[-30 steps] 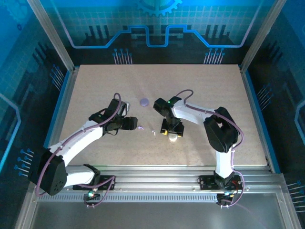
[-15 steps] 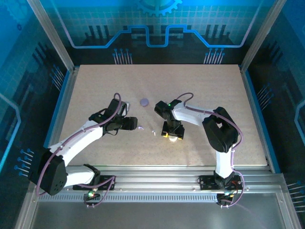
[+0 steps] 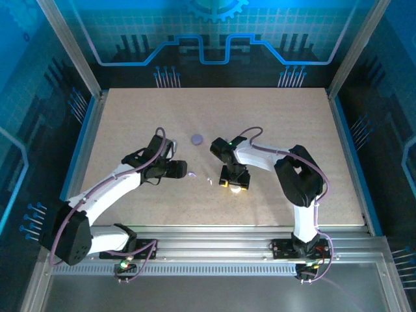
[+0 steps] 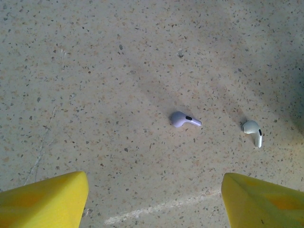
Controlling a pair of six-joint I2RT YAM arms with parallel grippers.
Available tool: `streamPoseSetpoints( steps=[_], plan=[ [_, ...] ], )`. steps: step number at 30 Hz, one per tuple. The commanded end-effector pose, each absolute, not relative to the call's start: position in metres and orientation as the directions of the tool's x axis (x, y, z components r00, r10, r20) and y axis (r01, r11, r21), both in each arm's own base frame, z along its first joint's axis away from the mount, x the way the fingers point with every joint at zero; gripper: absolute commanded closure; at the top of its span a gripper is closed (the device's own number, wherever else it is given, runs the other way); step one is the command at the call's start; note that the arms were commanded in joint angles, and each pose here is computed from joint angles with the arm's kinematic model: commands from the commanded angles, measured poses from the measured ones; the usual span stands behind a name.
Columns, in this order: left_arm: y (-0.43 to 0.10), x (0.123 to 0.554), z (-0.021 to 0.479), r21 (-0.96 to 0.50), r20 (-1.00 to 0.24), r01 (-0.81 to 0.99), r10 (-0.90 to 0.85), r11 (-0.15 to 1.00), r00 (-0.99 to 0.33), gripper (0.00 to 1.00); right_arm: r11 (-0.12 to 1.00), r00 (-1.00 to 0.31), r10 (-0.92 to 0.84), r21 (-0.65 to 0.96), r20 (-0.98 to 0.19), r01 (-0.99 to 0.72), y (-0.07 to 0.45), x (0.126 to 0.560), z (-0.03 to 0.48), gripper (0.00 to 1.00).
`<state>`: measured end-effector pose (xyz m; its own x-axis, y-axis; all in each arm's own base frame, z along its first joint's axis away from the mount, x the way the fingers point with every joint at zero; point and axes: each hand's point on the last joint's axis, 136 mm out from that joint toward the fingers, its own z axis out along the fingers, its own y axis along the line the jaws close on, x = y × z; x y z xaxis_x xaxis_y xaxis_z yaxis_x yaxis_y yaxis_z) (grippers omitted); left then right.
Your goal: Insert the wireless bluetooth earbuds into the charging case
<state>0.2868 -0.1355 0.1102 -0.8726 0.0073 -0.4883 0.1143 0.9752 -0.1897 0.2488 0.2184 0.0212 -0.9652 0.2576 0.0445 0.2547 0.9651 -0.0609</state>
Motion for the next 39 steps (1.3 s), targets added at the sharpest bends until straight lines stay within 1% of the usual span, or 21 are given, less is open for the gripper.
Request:
streamPoseSetpoints(
  steps=[1, 8, 10, 13, 17, 21, 24, 27, 30, 32, 34, 36, 39],
  plan=[
    [-0.135, 0.286, 0.110, -0.174, -0.478, 0.113, 0.017, 0.978, -0.878, 0.25, 0.964, -0.964, 0.256, -0.089, 0.072, 0.249, 0.212, 0.243, 0.011, 0.36],
    [-0.136, 0.287, 0.111, -0.173, -0.478, 0.115, 0.018, 0.978, -0.878, 0.25, 0.966, -0.965, 0.252, -0.085, 0.069, 0.246, 0.209, 0.245, 0.006, 0.37],
    [-0.135, 0.287, 0.111, -0.173, -0.478, 0.114, 0.018, 0.978, -0.878, 0.25, 0.967, -0.967, 0.247, -0.086, 0.063, 0.241, 0.209, 0.246, 0.005, 0.41],
    [-0.136, 0.287, 0.110, -0.174, -0.477, 0.115, 0.018, 0.978, -0.879, 0.26, 0.968, -0.970, 0.237, -0.094, 0.046, 0.232, 0.207, 0.248, 0.005, 0.48],
    [-0.137, 0.287, 0.111, -0.178, -0.479, 0.117, 0.018, 0.977, -0.878, 0.26, 0.970, -0.974, 0.225, -0.099, 0.016, 0.222, 0.203, 0.254, 0.009, 0.51],
    [-0.141, 0.287, 0.116, -0.206, -0.495, 0.133, 0.013, 0.969, -0.869, 0.26, 0.975, -0.976, 0.214, -0.063, -0.024, 0.215, 0.207, 0.258, 0.023, 0.53],
    [-0.156, 0.286, 0.127, -0.277, -0.535, 0.200, 0.023, 0.940, -0.845, 0.28, 0.978, -0.975, 0.210, -0.005, -0.080, 0.211, 0.214, 0.262, 0.047, 0.53],
    [-0.176, 0.281, 0.148, -0.376, -0.621, 0.315, 0.015, 0.871, -0.783, 0.29, 0.979, -0.966, 0.201, 0.075, -0.161, 0.191, 0.225, 0.267, 0.079, 0.53],
    [-0.192, 0.273, 0.177, -0.426, -0.744, 0.461, -0.011, 0.778, -0.668, 0.31, 0.971, -0.945, 0.211, 0.166, -0.249, 0.173, 0.234, 0.271, 0.116, 0.53],
    [-0.198, 0.264, 0.199, -0.415, -0.824, 0.556, -0.038, 0.720, -0.566, 0.31, 0.957, -0.926, 0.230, 0.242, -0.301, 0.159, 0.240, 0.273, 0.139, 0.52],
    [-0.201, 0.255, 0.215, -0.389, -0.877, 0.631, -0.060, 0.671, -0.477, 0.31, 0.935, -0.904, 0.258, 0.323, -0.342, 0.145, 0.246, 0.273, 0.160, 0.52],
    [-0.206, 0.244, 0.225, -0.362, -0.910, 0.696, -0.072, 0.620, -0.409, 0.32, 0.908, -0.883, 0.283, 0.400, -0.374, 0.122, 0.252, 0.273, 0.179, 0.52],
    [-0.214, 0.229, 0.233, -0.329, -0.936, 0.770, -0.080, 0.546, -0.343, 0.34, 0.852, -0.846, 0.345, 0.514, -0.407, 0.100, 0.258, 0.273, 0.204, 0.52]
  ],
)
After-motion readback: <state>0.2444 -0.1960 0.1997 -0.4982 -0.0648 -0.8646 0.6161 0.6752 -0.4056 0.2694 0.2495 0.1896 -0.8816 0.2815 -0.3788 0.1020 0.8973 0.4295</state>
